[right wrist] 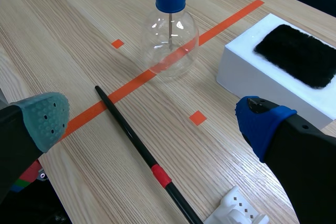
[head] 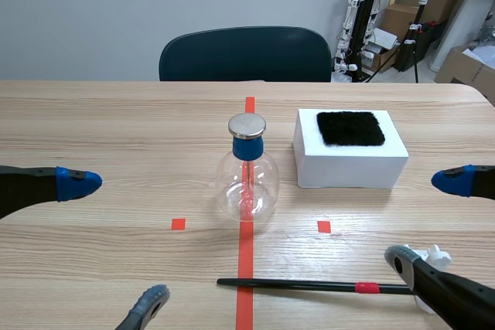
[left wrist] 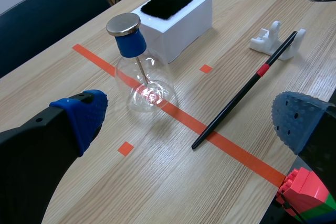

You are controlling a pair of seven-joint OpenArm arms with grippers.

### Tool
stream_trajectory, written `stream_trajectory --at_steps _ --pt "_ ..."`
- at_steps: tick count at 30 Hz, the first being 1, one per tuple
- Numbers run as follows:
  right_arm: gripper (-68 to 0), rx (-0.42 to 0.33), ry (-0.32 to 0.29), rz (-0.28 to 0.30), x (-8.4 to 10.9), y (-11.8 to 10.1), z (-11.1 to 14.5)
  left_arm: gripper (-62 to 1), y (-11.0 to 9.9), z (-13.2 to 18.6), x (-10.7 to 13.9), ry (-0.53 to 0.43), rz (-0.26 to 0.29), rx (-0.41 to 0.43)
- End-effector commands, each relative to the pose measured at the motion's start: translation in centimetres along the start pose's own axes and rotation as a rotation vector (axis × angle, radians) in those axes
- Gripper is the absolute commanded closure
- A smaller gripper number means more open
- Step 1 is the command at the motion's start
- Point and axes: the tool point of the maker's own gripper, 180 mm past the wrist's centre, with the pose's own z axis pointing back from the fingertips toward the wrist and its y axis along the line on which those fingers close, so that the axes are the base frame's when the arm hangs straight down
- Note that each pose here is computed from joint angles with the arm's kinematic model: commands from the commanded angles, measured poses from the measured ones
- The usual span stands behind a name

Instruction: Do the electroscope experiment. pick up the black charging rod

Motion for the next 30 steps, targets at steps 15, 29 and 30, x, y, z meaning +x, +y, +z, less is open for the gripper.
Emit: stream_trajectory --at_steps 15,29,30 --pt "-67.9 0.005 -0.028 0.009 1.00 -0.06 -0.31 -62.3 -0.11 0.01 0.47 -0.021 0.011 -0.001" --pt "-67.9 0.005 -0.017 0.009 0.80 -0.07 -0.32 -62.3 0.05 -0.05 0.63 -0.029 0.006 0.002" --pt "-67.9 0.005 -0.016 0.009 0.78 -0.07 -0.32 -62.3 0.10 -0.08 0.66 -0.030 0.004 0.002"
